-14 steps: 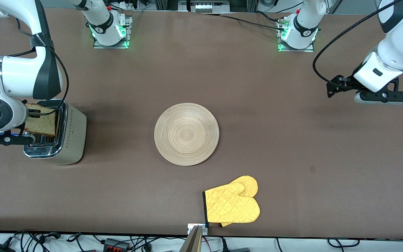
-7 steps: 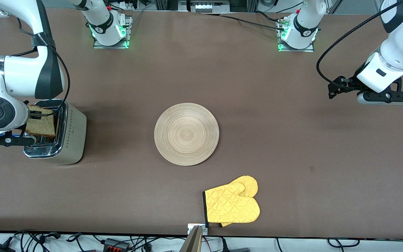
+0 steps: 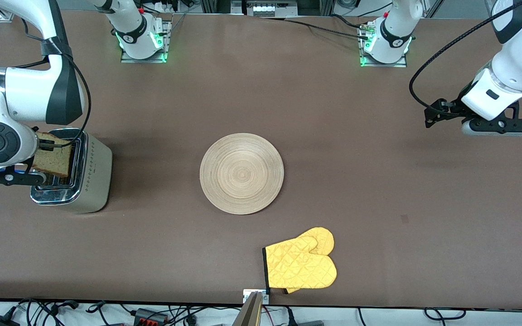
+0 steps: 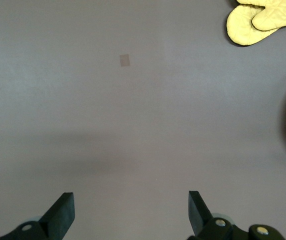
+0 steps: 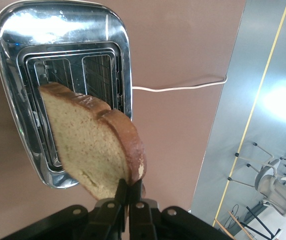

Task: Move plate and put bread in toaster
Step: 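Lower the bread into the toaster slot with the right gripper, then open the right gripper to release the bread in the slot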

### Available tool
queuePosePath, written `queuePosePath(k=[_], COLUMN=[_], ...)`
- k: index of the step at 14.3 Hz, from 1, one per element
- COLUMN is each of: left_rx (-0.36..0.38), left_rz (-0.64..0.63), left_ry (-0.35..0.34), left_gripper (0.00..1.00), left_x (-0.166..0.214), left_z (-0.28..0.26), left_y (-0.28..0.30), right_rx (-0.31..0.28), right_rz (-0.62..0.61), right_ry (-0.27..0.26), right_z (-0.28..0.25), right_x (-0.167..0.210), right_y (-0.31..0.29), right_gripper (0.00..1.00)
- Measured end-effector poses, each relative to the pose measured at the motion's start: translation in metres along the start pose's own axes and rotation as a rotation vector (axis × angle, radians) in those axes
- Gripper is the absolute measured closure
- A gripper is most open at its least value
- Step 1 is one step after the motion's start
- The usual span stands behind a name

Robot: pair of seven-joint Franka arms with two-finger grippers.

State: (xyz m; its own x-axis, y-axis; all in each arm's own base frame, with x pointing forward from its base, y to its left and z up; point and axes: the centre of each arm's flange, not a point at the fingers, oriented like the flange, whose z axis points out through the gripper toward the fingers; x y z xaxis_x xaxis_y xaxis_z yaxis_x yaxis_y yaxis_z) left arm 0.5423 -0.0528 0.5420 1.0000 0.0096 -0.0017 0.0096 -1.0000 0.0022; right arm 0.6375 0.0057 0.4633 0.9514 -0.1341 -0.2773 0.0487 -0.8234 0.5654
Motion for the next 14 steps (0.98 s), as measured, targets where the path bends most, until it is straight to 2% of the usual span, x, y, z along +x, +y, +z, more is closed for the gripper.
queuePosePath(k=[14], left_rx=[0.0], left_rz=[-0.009], left_ry=[-0.004], left_gripper=[0.0], left_x=[0.0], left_z=[0.002], left_y=[-0.005], right_rx=[-0.003], right_rz=[-0.023], right_ry=[-0.004], right_z=[0.023], right_x=[0.019], right_y=[-0.02], right_gripper=[0.96])
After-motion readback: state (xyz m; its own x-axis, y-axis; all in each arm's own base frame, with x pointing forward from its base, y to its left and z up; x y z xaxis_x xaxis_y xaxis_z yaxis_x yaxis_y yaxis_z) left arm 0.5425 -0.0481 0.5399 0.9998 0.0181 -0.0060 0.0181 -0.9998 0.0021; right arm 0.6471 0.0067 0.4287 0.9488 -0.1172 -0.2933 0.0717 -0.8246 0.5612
